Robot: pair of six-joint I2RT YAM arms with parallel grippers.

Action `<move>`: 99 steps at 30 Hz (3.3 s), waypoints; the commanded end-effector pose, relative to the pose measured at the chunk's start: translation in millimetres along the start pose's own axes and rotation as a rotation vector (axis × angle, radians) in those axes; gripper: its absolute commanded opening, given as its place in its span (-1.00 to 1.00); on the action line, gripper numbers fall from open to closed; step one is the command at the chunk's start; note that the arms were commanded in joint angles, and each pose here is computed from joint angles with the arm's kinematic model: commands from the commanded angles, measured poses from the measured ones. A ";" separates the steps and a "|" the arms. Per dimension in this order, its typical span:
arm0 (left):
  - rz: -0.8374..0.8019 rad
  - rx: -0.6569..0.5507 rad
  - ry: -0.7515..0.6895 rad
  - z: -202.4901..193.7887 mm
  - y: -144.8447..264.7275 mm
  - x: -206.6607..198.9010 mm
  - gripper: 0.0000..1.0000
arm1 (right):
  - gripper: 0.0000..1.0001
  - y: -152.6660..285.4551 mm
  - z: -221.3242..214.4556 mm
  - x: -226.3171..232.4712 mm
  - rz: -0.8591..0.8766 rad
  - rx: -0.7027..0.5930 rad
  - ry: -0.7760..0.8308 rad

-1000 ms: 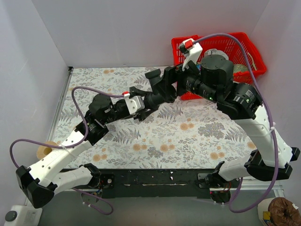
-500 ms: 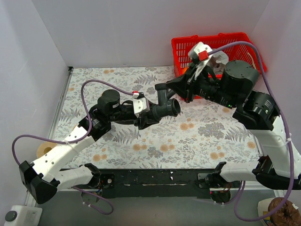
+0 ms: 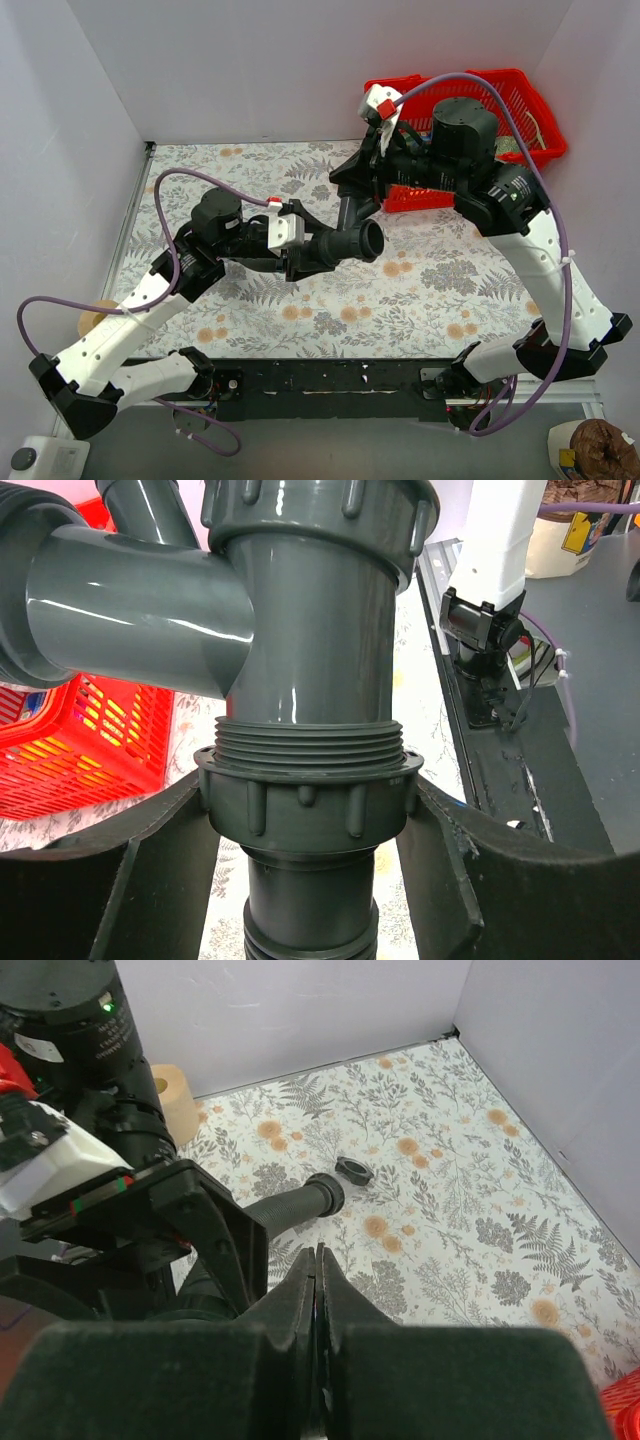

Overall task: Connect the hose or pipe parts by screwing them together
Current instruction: Install the adaptor on the pipeline.

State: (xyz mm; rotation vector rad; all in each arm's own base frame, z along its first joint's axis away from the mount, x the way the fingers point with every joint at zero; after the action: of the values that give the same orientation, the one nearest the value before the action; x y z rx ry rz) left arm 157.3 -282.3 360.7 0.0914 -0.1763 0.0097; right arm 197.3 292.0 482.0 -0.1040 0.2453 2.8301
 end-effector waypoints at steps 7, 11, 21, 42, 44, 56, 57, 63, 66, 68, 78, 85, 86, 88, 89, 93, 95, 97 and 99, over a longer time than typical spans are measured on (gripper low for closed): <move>0.061 -0.170 -0.133 69.8 17.8 0.9 -1.00 | -0.97 10.3 -20.6 4.0 0.092 0.028 -0.022; 0.074 -0.178 -0.142 72.3 18.6 3.0 -1.00 | -0.97 15.0 -29.5 8.1 0.097 0.052 -0.034; 0.340 -0.330 -0.181 112.2 36.1 41.7 -1.00 | -0.97 27.3 -59.1 6.4 0.016 0.123 -0.074; 0.239 -0.386 -0.116 129.2 36.3 24.8 -1.00 | -0.88 52.4 -39.3 -23.4 -0.219 -0.105 -0.089; 0.206 -0.365 -0.107 126.0 35.3 19.3 -1.00 | -0.81 52.1 -36.9 -33.8 -0.242 -0.110 -0.099; 0.175 -0.343 -0.124 121.0 35.9 13.2 -1.00 | -0.89 50.6 -32.4 -34.3 -0.157 -0.142 -0.111; 0.180 -0.342 -0.125 120.2 35.2 14.8 -1.00 | -0.93 51.3 -30.8 -29.4 -0.132 -0.149 -0.108; 0.264 -0.339 -0.132 117.8 34.4 32.0 -1.00 | -0.97 52.9 -29.8 -6.5 -0.004 -0.151 -0.127; 0.294 -0.337 -0.126 116.7 33.7 38.7 -1.00 | -0.97 56.3 -30.7 4.0 0.041 -0.142 -0.140; 0.323 -0.337 -0.129 115.6 32.2 46.3 -1.00 | -0.97 58.0 -32.3 8.9 0.065 -0.137 -0.145; 0.474 -0.317 -0.118 111.0 29.3 82.5 -1.00 | -0.97 73.6 -27.4 32.8 0.128 -0.166 -0.156; 0.457 -0.262 -0.084 96.6 17.4 88.2 -1.00 | -0.97 71.3 -6.6 44.1 0.200 -0.234 -0.155; 0.444 -0.258 -0.078 95.1 14.4 86.0 -1.00 | -0.97 69.4 -4.0 44.8 0.207 -0.241 -0.155; 0.428 -0.245 -0.067 91.2 9.5 83.8 -1.00 | -0.97 61.6 -1.0 44.7 0.210 -0.247 -0.152; 0.413 -0.243 -0.062 90.1 6.5 81.3 -1.00 | -0.97 59.2 0.4 44.9 0.214 -0.247 -0.149; 0.389 -0.217 -0.041 83.1 -1.0 77.3 -1.00 | -0.97 45.8 9.5 50.9 0.252 -0.267 -0.138; 0.375 -0.211 -0.041 81.6 -3.7 73.8 -1.00 | -0.97 40.7 12.5 47.7 0.222 -0.274 -0.135; 0.371 -0.202 -0.039 78.7 -5.6 72.6 -1.00 | -0.97 40.2 22.8 43.9 0.192 -0.308 -0.119; 0.356 -0.168 -0.026 69.3 -6.8 68.6 -1.00 | -0.97 41.5 29.7 41.1 0.170 -0.332 -0.112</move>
State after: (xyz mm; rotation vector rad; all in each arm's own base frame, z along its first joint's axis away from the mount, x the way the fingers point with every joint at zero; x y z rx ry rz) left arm 221.9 -297.9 428.8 -0.1077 -0.1889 0.3594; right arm 143.8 275.7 463.0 0.1945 -0.0400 3.0674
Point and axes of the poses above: each gripper's point midway between its finger pads, its own y axis back along the fingers, its own x axis along the line the jaws close on, z = x × y, the point moved 2 cm from there along y, back along the fingers, and after that the axes turned 5 degrees about y, right-handed, at the moved point
